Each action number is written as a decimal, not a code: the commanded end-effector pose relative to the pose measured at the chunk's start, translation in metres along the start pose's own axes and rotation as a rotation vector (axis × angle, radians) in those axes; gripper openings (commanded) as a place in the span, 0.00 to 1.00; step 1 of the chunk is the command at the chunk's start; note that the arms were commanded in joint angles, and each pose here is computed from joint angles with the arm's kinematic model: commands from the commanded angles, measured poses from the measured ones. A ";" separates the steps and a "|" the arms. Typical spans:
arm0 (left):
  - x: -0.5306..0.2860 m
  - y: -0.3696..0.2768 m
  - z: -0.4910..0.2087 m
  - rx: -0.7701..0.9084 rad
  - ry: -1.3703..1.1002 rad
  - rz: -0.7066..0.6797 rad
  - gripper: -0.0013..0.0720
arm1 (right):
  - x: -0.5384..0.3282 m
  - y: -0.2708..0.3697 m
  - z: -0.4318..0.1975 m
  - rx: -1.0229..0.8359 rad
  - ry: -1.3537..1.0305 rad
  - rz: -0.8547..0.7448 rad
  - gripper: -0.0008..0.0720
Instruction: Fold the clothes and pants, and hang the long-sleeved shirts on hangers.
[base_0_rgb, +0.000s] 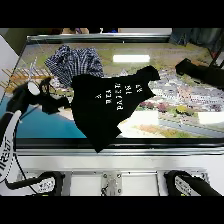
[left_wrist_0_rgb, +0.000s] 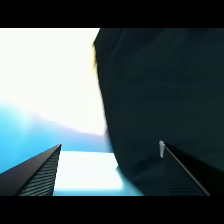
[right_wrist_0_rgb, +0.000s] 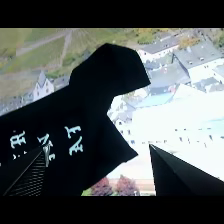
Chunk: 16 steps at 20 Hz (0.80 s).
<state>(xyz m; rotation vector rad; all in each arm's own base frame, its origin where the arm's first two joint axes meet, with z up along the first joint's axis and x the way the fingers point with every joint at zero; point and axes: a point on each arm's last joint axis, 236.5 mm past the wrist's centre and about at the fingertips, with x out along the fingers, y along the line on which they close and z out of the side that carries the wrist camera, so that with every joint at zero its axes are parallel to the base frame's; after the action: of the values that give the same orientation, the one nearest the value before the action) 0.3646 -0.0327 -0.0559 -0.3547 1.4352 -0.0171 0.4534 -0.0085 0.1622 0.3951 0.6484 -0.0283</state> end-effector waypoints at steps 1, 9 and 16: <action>0.043 0.005 -0.072 -0.096 0.090 -0.033 0.93 | -0.020 0.002 -0.035 -0.022 0.060 0.005 0.94; 0.070 -0.062 -0.080 -0.076 0.027 -0.155 0.93 | -0.022 0.009 -0.046 -0.001 0.082 0.032 0.94; 0.082 -0.094 -0.064 -0.036 0.066 -0.155 0.04 | -0.008 -0.010 -0.072 0.068 0.190 -0.034 0.94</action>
<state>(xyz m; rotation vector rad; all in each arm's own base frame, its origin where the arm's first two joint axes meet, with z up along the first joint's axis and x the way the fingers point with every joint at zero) 0.3169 -0.1470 -0.1237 -0.4994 1.4898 -0.1198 0.4090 0.0136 0.1326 0.4235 0.7648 0.0055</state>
